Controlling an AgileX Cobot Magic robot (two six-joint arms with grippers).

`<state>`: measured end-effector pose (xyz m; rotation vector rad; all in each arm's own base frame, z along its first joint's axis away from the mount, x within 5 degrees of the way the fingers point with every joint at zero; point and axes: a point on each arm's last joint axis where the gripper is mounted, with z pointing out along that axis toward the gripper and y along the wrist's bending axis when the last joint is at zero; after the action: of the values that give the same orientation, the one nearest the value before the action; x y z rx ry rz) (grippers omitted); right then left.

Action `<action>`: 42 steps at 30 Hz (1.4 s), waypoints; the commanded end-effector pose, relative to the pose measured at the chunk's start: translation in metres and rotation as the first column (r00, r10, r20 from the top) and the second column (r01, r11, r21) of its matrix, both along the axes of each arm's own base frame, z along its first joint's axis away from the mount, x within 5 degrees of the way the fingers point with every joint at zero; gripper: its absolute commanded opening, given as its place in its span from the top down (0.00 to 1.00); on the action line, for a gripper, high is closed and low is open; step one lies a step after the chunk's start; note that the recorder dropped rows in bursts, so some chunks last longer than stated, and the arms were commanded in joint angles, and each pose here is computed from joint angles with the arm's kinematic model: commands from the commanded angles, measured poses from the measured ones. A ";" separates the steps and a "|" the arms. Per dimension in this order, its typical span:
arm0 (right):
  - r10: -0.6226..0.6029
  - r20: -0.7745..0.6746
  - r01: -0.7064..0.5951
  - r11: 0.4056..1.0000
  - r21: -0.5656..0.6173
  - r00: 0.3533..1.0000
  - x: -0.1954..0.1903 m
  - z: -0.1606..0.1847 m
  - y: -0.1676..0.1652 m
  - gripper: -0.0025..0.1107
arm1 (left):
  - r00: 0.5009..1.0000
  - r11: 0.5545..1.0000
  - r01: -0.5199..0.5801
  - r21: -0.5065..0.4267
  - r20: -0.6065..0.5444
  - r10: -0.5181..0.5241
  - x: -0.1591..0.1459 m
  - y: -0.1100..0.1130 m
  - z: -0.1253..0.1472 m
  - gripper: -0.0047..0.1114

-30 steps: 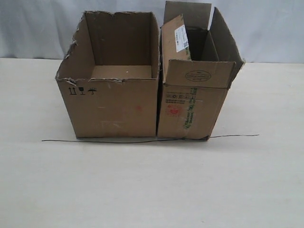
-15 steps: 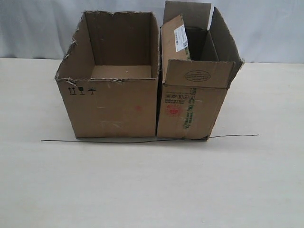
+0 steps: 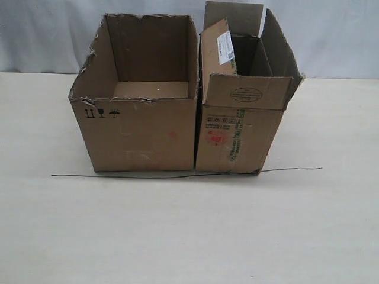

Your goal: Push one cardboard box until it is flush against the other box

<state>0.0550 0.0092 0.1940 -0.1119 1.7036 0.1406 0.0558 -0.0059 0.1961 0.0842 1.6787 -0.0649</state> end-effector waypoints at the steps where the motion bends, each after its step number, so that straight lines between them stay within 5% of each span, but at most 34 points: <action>1: 0.003 0.006 -0.003 1.000 0.001 1.000 0.000 0.000 0.000 0.93 | 1.000 1.000 0.017 0.014 0.009 -0.017 0.000 -0.001 0.000 0.96; 29: 0.003 0.006 -0.003 1.000 0.001 1.000 0.000 0.000 0.000 0.93 | 0.988 0.988 -0.151 0.007 0.015 0.151 0.000 0.009 0.000 0.96; 42: 0.003 0.006 -0.003 1.000 0.001 1.000 0.000 0.000 0.000 0.93 | 0.992 0.993 -0.121 0.008 0.025 0.120 0.000 0.007 0.001 0.96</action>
<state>0.0550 0.0092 0.1940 -0.1119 1.7036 0.1406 0.0561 0.0011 0.1967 -0.0092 1.6742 0.0380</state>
